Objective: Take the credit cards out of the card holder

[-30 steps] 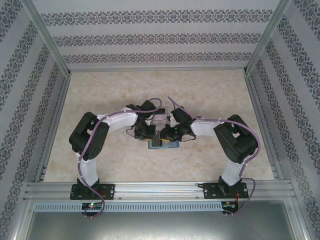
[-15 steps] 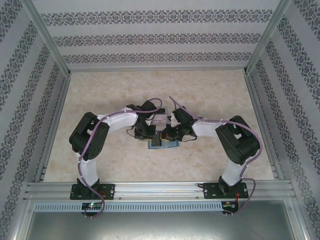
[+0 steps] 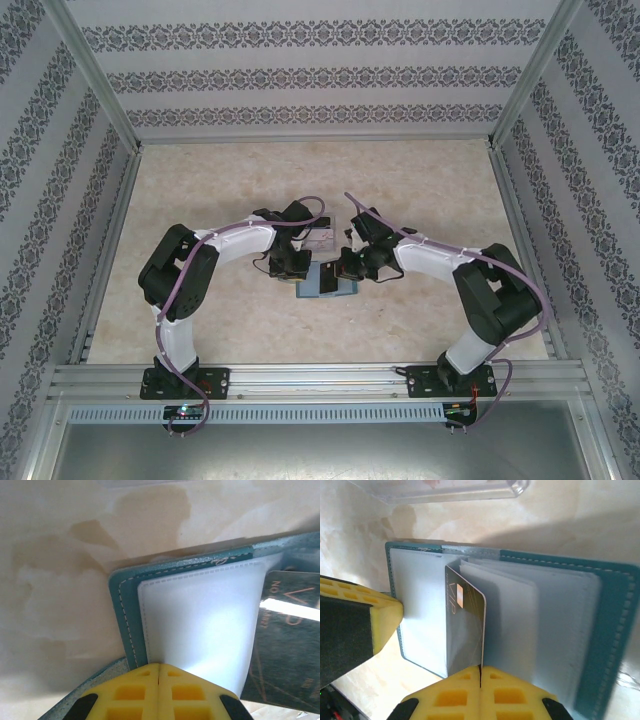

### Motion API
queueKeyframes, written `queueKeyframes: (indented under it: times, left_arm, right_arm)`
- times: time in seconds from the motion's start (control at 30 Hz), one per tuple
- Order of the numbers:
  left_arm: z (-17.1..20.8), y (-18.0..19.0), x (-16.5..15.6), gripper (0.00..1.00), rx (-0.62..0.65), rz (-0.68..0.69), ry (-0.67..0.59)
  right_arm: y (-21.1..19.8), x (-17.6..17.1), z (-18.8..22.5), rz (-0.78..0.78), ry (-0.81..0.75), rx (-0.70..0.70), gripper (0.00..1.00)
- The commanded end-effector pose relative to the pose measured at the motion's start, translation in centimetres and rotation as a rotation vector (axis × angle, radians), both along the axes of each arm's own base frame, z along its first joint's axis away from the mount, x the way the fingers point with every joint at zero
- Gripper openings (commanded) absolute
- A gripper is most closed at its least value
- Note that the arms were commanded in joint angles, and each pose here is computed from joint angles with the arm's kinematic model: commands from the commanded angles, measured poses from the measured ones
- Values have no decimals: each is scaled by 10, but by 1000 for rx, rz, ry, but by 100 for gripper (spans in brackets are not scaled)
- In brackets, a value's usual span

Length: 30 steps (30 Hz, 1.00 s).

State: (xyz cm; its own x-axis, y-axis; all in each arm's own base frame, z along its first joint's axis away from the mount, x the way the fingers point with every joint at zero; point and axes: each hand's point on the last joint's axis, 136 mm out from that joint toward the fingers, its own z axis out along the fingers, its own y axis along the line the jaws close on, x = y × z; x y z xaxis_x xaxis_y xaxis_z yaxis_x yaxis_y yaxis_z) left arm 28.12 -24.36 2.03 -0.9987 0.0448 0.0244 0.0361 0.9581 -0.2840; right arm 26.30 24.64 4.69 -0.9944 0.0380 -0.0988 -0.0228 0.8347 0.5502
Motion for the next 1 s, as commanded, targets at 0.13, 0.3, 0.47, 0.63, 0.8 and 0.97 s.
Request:
queueKeyframes:
  times: [0.13, 0.3, 0.47, 0.63, 0.8, 0.97]
  left_arm:
    - [-34, 53, -35, 0, 250, 10, 122]
    - [-32, 50, -34, 0, 237, 13, 116]
    - [-31, 50, -34, 0, 233, 11, 114]
    - [-31, 48, -34, 0, 223, 9, 113]
    - [-32, 47, -33, 0, 219, 9, 112]
    - [-33, 45, -33, 0, 214, 5, 115]
  right_arm:
    - [-14, 1, 13, 20, -40, -107, 0]
    - [-4, 2, 15, 34, -41, -105, 0]
    - [11, 3, 17, 49, -37, -80, 2]
    - [21, 1, 14, 59, -15, -65, 6]
    - [28, -1, 14, 61, -3, -45, 13]
    - [30, -4, 12, 66, 5, -44, 15]
